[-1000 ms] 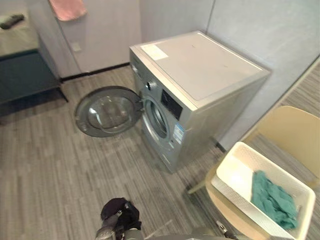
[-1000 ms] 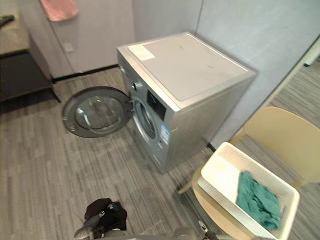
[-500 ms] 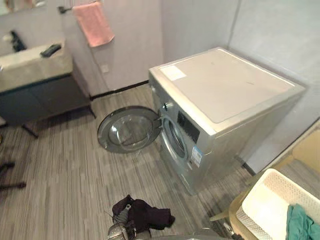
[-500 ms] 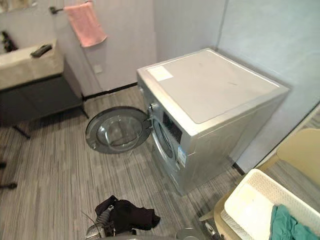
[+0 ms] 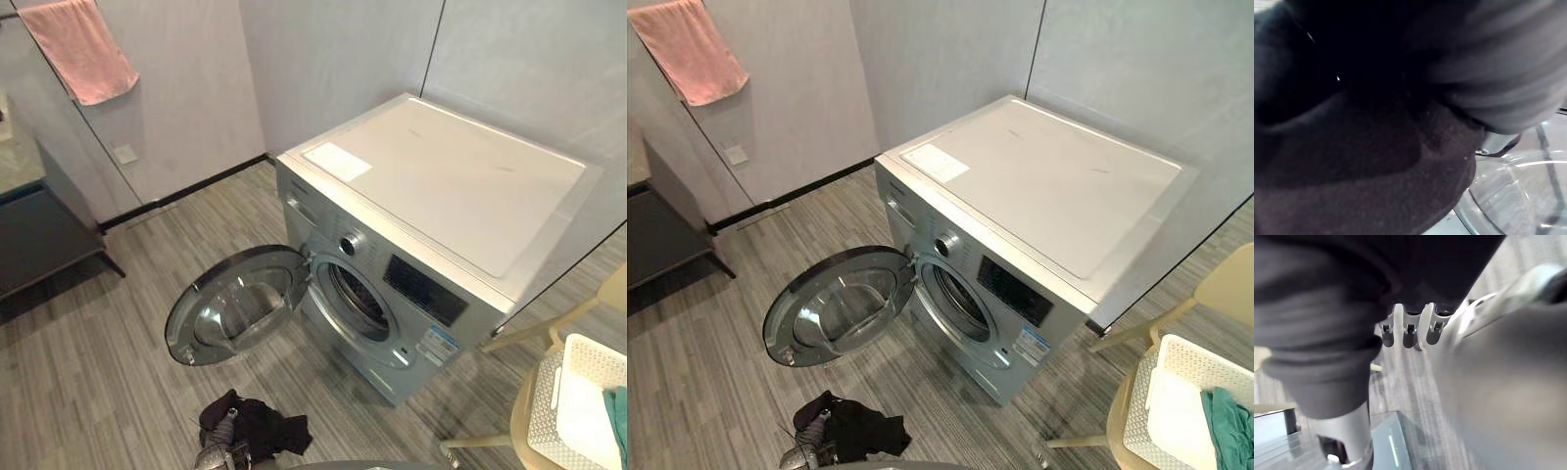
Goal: Pick up the laundry basket with both hands and put the clothes into the washing machine.
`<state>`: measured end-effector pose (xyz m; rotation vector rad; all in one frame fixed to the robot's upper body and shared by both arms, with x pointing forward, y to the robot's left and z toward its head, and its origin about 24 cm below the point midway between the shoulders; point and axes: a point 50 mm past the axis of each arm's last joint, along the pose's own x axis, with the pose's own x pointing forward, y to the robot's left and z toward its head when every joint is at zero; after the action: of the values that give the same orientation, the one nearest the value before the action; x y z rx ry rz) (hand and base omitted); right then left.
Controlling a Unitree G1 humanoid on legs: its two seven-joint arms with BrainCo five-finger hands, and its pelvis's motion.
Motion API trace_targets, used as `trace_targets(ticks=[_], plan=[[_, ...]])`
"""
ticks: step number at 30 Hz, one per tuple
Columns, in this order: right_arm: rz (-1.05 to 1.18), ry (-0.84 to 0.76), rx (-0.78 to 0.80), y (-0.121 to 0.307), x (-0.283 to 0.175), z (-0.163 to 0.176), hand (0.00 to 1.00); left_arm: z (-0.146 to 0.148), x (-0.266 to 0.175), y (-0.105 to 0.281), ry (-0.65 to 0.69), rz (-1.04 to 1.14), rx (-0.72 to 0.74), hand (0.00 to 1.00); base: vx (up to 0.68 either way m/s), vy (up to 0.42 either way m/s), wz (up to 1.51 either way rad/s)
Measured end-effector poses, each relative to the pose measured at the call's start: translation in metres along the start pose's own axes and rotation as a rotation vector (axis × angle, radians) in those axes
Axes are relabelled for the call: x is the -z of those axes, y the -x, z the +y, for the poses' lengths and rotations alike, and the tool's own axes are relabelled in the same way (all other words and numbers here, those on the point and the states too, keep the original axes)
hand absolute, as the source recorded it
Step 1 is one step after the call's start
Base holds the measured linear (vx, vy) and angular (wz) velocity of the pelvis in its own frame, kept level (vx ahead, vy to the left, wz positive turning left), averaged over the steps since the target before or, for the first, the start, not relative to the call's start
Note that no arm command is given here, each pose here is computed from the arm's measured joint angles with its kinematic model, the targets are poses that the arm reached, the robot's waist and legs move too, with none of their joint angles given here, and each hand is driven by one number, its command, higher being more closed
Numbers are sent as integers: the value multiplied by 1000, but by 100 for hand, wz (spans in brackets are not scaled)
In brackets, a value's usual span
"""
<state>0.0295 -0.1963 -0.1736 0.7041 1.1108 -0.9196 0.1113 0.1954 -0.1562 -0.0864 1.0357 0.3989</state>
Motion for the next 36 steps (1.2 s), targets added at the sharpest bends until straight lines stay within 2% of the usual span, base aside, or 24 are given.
trace_targets(ticks=[2, 9, 12, 13, 16, 20, 24, 29, 32, 34, 36], plan=[[-27, 27, -36, 0, -8, 9, 0, -5, -3, 0, -67, -16, 28, 100, 142, 490, -122], [-65, 158, -120, -1, -19, 29, 0, -11, -17, -3, -115, -57, 49, 100, 40, 100, -129], [-99, 175, -126, -4, -37, 36, 0, -40, -38, -5, -162, -85, 126, 100, 58, -44, -61], [-82, 139, -93, -5, -34, 27, 0, -57, -48, -3, -166, -116, 166, 100, 30, -51, -9], [-54, 100, -77, -4, -24, 23, 0, -78, -56, 4, -183, -171, 229, 100, 99, -133, -4], [-109, 158, -113, -3, -34, 34, 0, -97, -75, 18, -254, -320, 325, 100, -16, -54, -45], [-135, 201, -107, -3, -43, 32, 0, -106, -72, 33, -268, -391, 404, 100, 60, 147, -57], [-149, 226, -142, -4, -52, 49, 0, -112, -69, 41, -302, -419, 469, 100, 163, 191, -46], [-218, 240, -155, -3, -75, 58, 0, -127, -73, 47, -372, -451, 528, 100, 153, 337, -45], [-265, 269, -230, 2, -87, 88, 0, -135, -102, 49, -422, -546, 541, 100, -8, 317, -32], [-287, 261, -265, 5, -92, 102, 0, -139, -122, 51, -442, -604, 537, 100, -94, 220, -18]])
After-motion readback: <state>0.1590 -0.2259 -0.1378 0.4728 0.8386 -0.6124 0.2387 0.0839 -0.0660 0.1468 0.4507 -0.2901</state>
